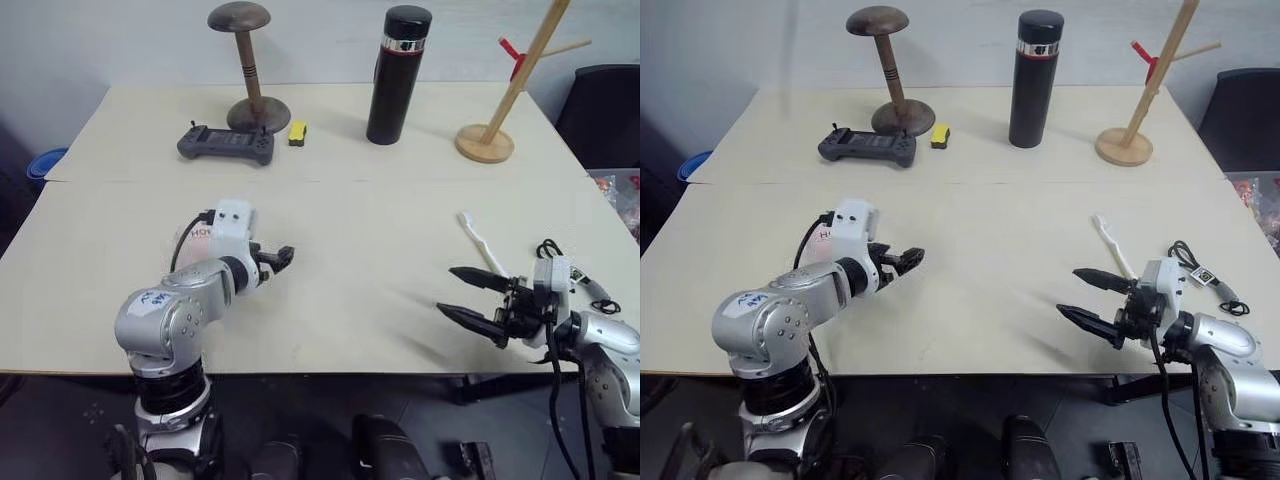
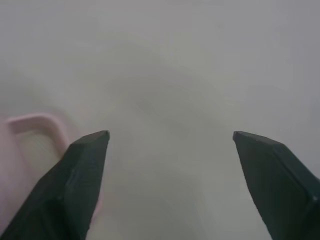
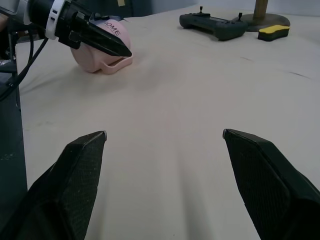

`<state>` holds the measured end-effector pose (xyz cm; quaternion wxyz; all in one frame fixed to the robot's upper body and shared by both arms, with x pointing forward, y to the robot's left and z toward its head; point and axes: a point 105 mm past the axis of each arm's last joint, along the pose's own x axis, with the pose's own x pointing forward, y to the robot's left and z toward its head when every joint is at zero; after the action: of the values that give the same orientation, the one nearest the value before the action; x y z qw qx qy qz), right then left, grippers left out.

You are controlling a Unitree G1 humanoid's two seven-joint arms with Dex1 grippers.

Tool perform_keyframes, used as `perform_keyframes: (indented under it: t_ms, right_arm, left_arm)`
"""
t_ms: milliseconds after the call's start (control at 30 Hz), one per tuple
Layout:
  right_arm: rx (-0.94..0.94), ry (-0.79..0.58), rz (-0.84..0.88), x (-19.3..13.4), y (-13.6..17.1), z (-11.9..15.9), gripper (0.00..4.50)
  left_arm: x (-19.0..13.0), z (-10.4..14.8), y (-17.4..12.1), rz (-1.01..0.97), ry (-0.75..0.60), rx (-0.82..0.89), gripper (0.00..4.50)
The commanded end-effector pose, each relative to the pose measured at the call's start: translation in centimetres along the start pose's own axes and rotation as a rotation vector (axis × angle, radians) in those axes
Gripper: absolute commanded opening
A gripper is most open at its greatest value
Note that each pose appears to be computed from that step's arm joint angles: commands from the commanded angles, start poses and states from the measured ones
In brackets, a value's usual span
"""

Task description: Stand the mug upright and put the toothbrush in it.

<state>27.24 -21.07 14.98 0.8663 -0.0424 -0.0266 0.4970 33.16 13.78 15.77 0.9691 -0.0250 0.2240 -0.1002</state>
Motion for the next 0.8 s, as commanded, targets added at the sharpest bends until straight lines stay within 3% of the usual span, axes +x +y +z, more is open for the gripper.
perform_keyframes:
  t_ms: [33,533,633,800]
  right_arm:
    - [-0.018,-0.008,0.020,0.1,0.0,0.4,3.91]
    - [-0.005,-0.075,0.187,2.7,2.7,1.4,3.91]
    - [-0.052,-0.110,0.184,3.1,2.9,1.7,3.91]
    - [-0.090,-0.146,0.178,3.1,3.3,1.8,3.91]
  left_arm:
    - [-0.8,1.1,1.0,0.086,-0.037,0.020,4.46]
    - [0.4,-4.2,7.1,0.206,0.218,-0.095,4.46]
    - [0.5,-3.9,7.6,0.172,0.230,-0.065,3.97]
    - [0.4,-2.3,7.7,0.119,0.184,-0.017,2.50]
